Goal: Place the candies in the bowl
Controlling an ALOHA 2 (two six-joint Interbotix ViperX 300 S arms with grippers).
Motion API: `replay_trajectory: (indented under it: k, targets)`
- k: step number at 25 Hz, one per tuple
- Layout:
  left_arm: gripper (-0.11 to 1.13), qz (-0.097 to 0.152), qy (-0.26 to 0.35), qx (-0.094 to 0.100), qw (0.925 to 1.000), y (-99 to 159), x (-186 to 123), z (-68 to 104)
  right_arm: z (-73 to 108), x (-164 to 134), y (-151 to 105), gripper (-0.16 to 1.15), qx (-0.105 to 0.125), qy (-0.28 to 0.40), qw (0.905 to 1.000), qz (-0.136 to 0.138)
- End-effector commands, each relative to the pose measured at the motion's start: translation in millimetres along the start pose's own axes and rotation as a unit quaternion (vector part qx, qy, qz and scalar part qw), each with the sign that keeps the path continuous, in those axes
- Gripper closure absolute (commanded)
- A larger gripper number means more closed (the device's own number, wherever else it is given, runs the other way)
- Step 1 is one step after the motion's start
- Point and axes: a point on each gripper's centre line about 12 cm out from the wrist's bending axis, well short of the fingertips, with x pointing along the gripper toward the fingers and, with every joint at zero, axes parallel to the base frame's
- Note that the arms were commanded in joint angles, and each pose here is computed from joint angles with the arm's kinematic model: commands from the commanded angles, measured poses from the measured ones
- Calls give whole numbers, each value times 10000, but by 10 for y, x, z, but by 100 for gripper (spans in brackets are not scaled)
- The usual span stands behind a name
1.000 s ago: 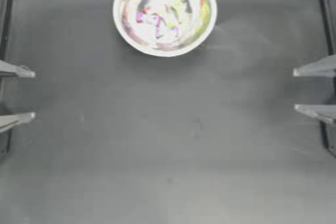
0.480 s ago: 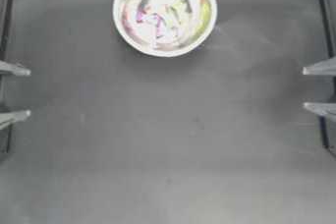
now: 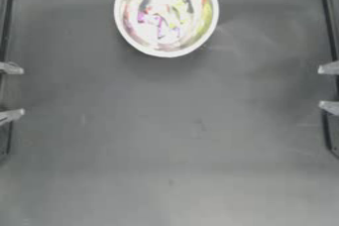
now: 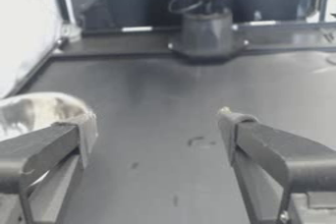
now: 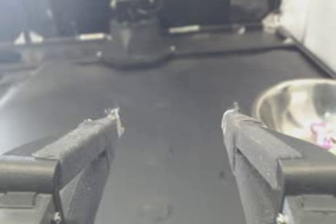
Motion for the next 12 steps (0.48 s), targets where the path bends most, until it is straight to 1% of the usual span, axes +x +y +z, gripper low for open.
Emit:
replay_trajectory:
  k: [1,6,12]
  targets:
    - [-1,43,-12,-20,10000,12,-22,31,20,-63,-16,4,43,-117,9999,-43]
    - [-1,158,-27,-81,9998,35,-88,16,-24,-116,-39,4,99,-108,9998,-108]
    - [-1,236,-117,-168,9995,43,-162,-20,-33,-120,-54,4,67,-11,9998,-177]
